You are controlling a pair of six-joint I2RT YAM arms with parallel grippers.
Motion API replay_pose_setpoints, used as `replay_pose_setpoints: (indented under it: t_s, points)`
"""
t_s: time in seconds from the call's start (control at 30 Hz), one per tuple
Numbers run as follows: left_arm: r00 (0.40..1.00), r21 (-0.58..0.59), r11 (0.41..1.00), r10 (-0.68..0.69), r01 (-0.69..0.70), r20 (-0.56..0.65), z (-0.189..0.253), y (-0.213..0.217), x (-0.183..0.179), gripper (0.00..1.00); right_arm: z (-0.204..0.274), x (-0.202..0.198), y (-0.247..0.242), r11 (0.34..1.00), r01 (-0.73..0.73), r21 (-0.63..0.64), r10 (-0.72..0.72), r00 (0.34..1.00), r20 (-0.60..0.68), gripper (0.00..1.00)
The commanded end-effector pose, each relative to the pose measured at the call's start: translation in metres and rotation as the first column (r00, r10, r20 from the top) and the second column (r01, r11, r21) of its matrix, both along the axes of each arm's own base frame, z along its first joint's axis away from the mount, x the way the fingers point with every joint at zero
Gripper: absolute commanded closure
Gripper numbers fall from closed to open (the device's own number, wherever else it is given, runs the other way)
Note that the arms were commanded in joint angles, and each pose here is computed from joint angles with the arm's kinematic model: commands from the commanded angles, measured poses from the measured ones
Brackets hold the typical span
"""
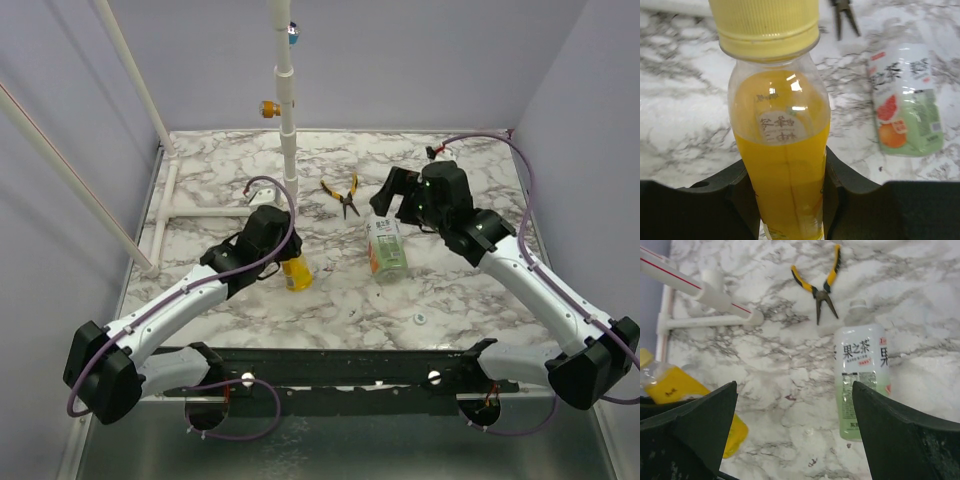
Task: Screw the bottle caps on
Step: Place the plastic bottle at the center of the board.
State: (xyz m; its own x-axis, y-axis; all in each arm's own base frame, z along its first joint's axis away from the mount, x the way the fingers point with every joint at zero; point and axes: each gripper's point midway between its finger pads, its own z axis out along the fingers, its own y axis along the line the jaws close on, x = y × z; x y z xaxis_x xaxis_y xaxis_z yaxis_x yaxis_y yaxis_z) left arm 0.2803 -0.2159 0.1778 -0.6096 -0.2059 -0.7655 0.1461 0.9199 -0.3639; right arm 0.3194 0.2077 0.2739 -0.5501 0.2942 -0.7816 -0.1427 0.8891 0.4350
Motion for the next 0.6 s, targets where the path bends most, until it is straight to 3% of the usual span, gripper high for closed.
replay_pose_setpoints:
  t_s: [0.0, 0.47, 0.57]
  points:
    - [0.96, 0.009, 0.971, 0.238, -0.239, -0.15, -0.038, 0.054, -0.008, 1.0, -0.047, -0.012, -0.01, 0.999, 0.002, -0.038, -0.007, 0.993, -0.116, 0.0]
    - [0.832, 0.159, 0.901, 0.435, -0.404, -0.345, -0.128, 0.113, -0.002, 0.99, -0.08, -0.016, -0.02, 0.995, 0.023, -0.1, -0.038, 0.987, -0.155, 0.0]
    - [0.822, 0.154, 0.899, 0.438, -0.411, -0.364, -0.138, 0.113, 0.002, 0.92, -0.081, -0.017, -0.02, 0.995, 0.015, -0.096, -0.03, 0.988, -0.154, 0.0]
